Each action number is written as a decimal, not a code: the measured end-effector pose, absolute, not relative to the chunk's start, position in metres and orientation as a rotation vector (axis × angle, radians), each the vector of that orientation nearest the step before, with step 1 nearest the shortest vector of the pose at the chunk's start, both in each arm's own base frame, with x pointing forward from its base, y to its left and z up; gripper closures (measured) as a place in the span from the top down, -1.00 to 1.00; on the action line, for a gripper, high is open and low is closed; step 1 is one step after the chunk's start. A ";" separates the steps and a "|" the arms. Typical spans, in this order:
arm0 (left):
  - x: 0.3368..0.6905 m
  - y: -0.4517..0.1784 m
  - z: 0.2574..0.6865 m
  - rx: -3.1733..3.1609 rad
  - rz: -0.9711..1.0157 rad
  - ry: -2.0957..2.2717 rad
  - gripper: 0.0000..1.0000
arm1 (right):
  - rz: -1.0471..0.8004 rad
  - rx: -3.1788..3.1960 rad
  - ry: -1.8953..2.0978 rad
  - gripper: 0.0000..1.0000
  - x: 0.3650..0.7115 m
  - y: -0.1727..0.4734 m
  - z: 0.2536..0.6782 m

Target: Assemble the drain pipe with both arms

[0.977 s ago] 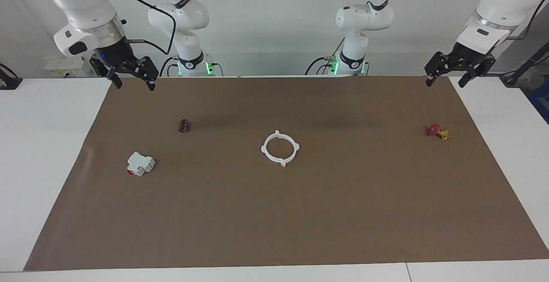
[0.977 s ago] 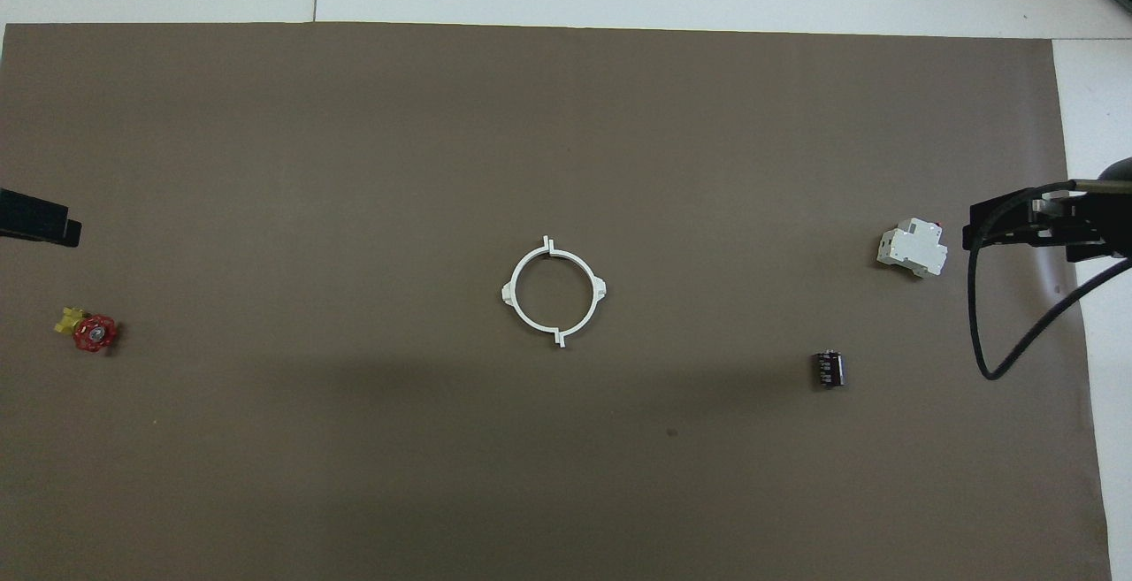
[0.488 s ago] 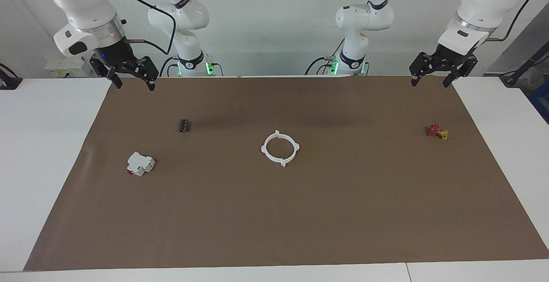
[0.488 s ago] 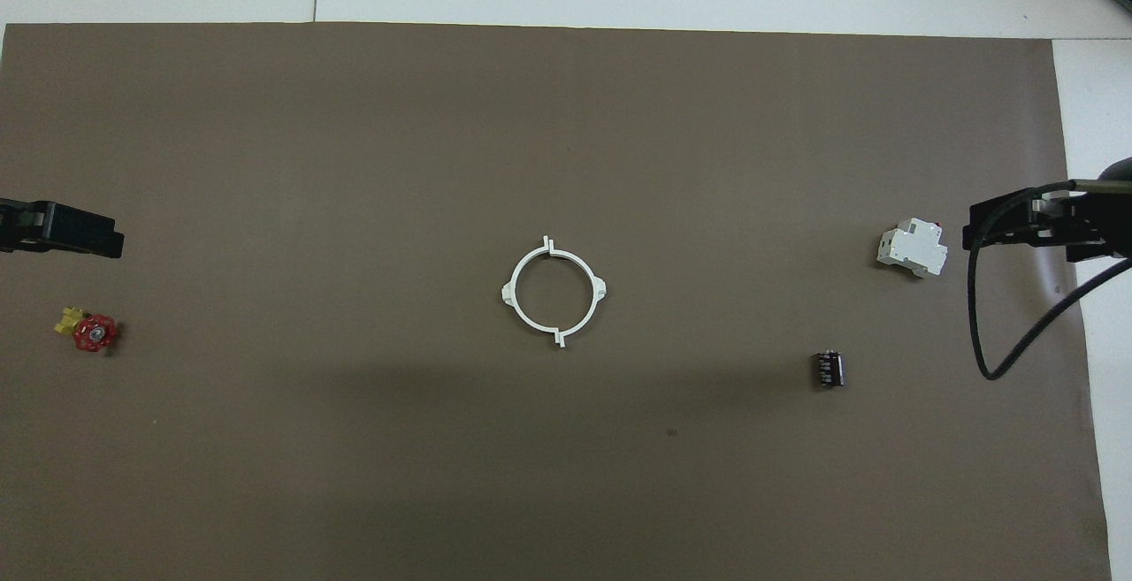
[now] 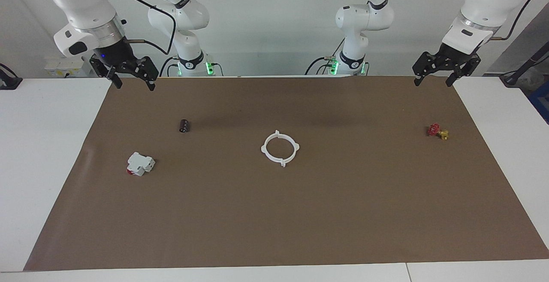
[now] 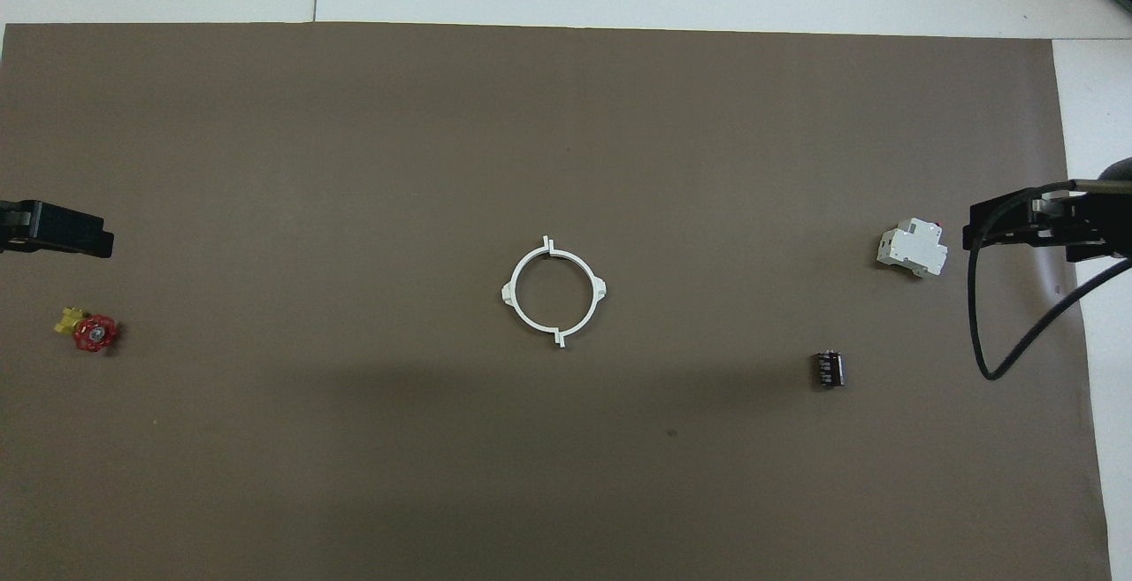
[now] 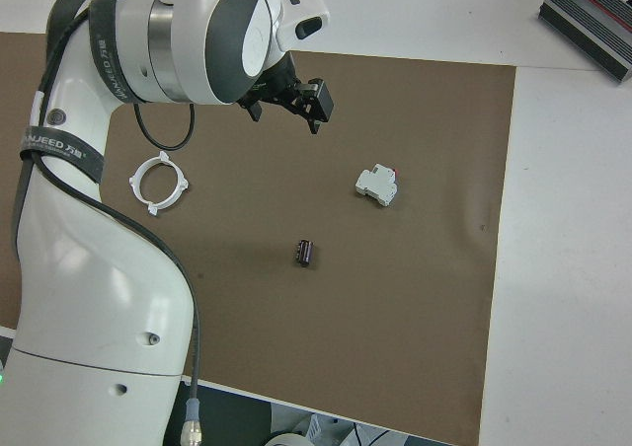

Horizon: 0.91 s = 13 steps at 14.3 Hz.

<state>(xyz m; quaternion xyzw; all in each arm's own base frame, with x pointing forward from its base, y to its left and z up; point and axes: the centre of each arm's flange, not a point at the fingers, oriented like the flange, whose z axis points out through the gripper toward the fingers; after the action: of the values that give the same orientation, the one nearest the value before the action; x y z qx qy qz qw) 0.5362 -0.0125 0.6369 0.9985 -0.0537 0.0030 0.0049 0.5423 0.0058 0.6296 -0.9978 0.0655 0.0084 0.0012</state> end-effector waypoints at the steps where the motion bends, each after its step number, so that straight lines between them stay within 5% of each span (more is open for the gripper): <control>1: 0.536 -0.013 0.637 3.127 0.009 -0.168 1.00 | 0.026 -3.132 0.206 1.00 0.542 0.006 0.630; 13: 0.531 -0.006 0.643 3.128 0.006 -0.150 1.00 | 0.026 -3.132 0.206 1.00 0.542 0.006 0.630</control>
<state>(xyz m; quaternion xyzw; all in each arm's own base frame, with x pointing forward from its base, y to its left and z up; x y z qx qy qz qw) 0.5308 -0.0063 0.6434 0.9988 -0.0478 0.0018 0.0049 0.5423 0.0058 0.6296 -0.9978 0.0655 0.0084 0.0012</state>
